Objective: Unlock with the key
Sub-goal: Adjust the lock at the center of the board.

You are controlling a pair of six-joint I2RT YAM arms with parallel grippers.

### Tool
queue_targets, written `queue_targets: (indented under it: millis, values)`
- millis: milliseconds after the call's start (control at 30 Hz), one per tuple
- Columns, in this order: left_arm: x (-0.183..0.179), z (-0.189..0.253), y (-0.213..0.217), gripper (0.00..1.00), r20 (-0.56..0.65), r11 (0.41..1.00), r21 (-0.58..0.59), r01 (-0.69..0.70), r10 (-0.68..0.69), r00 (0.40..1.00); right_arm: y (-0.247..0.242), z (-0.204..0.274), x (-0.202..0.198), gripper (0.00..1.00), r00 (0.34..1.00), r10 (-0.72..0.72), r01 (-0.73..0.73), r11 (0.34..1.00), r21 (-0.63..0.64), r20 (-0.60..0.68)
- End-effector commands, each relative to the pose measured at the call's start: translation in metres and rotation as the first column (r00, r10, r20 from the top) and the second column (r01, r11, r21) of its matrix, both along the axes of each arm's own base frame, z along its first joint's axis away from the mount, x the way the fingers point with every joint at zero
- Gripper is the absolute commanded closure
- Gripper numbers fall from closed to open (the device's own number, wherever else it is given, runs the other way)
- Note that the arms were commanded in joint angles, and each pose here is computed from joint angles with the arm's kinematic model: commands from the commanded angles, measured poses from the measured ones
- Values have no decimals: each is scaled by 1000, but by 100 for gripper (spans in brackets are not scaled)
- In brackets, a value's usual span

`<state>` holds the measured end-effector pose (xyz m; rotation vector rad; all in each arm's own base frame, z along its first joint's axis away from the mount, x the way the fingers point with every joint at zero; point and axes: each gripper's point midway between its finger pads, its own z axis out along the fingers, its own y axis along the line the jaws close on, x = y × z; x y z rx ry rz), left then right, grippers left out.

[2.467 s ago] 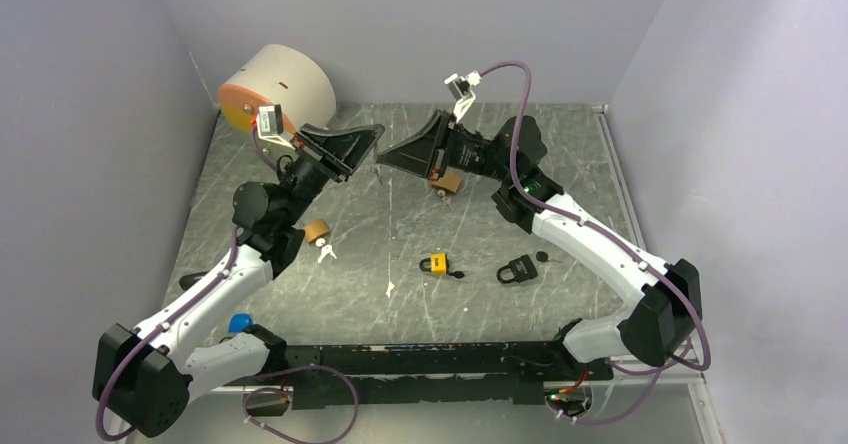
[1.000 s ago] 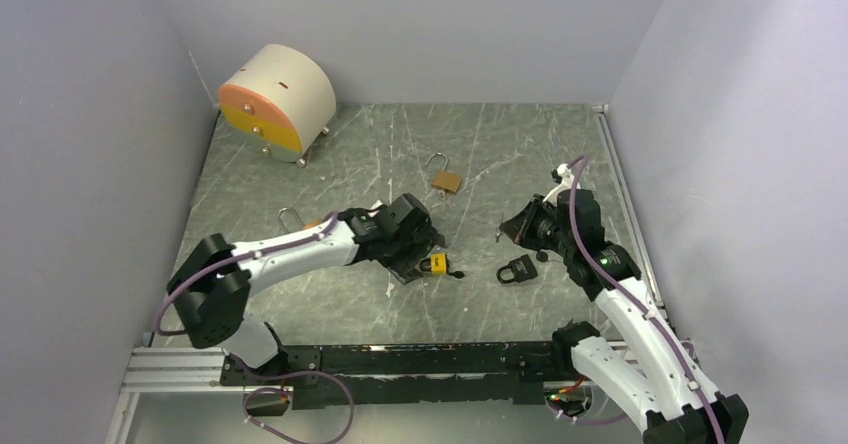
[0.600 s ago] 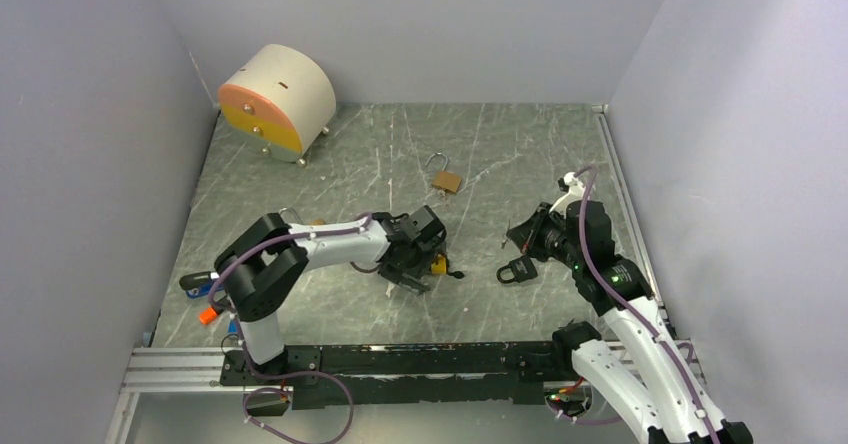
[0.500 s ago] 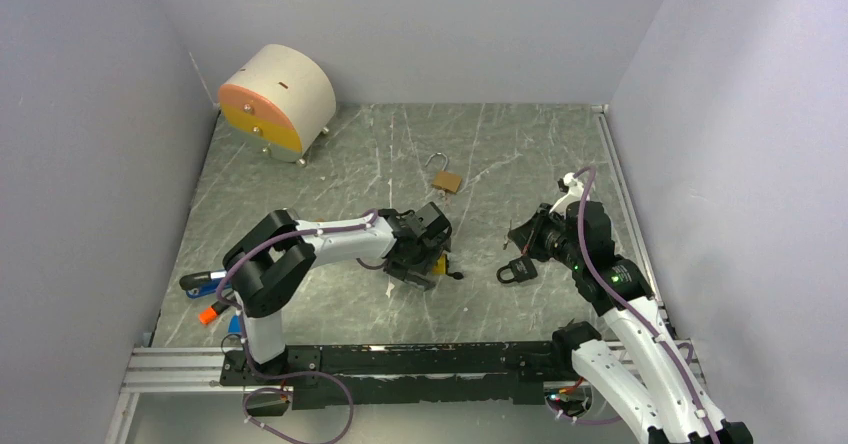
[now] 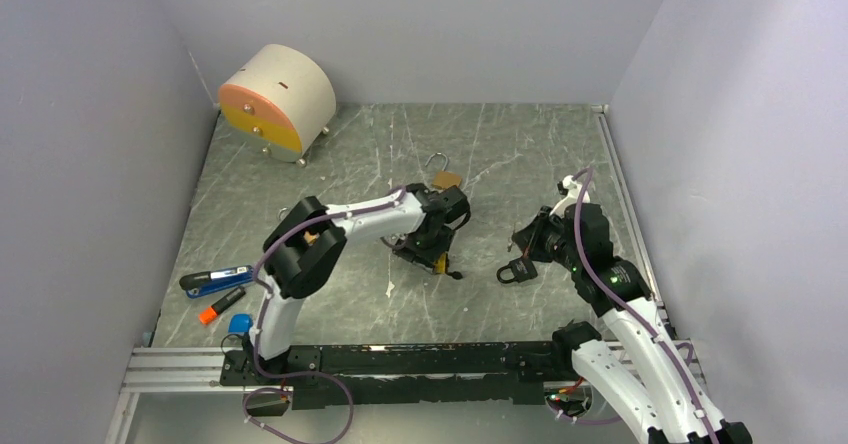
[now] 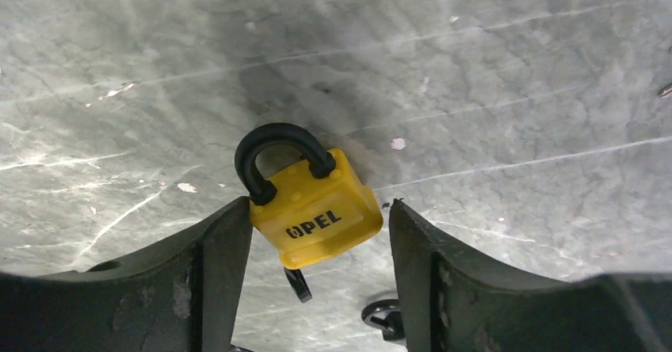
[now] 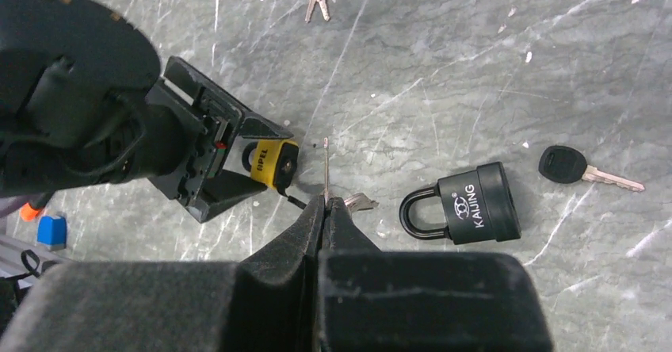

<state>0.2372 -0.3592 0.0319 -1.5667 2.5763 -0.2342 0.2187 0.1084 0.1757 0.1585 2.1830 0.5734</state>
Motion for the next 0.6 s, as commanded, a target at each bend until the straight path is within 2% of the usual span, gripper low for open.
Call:
queue_targets:
  millis: [0, 133, 233, 300, 367, 400, 433, 567]
  values:
    - [-9, 4, 27, 37, -114, 968, 217, 128, -105, 988, -7, 5, 3, 100, 999, -20, 22, 999, -26, 43]
    - [-10, -3, 25, 45, -132, 938, 215, 271, -247, 960, -11, 7, 1, 100, 998, -28, 30, 999, -33, 60]
    - [-9, -7, 19, 50, -106, 915, 159, 370, -357, 928, -10, 10, 0, 100, 997, -21, 23, 999, -30, 70]
    - [0, -10, 3, 55, -25, 877, 83, 474, -474, 880, -10, 11, 1, 100, 997, -18, 21, 999, -31, 71]
    - [6, -11, -4, 63, 37, 811, 62, 582, -584, 811, -9, 11, 1, 100, 997, -15, 17, 999, -30, 72]
    - [8, -10, -8, 64, 80, 754, 64, 654, -657, 750, -9, 10, 1, 100, 997, -14, 16, 999, -29, 73]
    - [9, -9, -12, 70, 107, 692, 68, 718, -721, 685, -8, 10, 0, 100, 997, -12, 14, 1000, -27, 74]
    - [7, -14, -3, 71, 53, 506, 126, 854, -863, 503, -6, 8, 0, 100, 998, -3, 4, 1000, -17, 70]
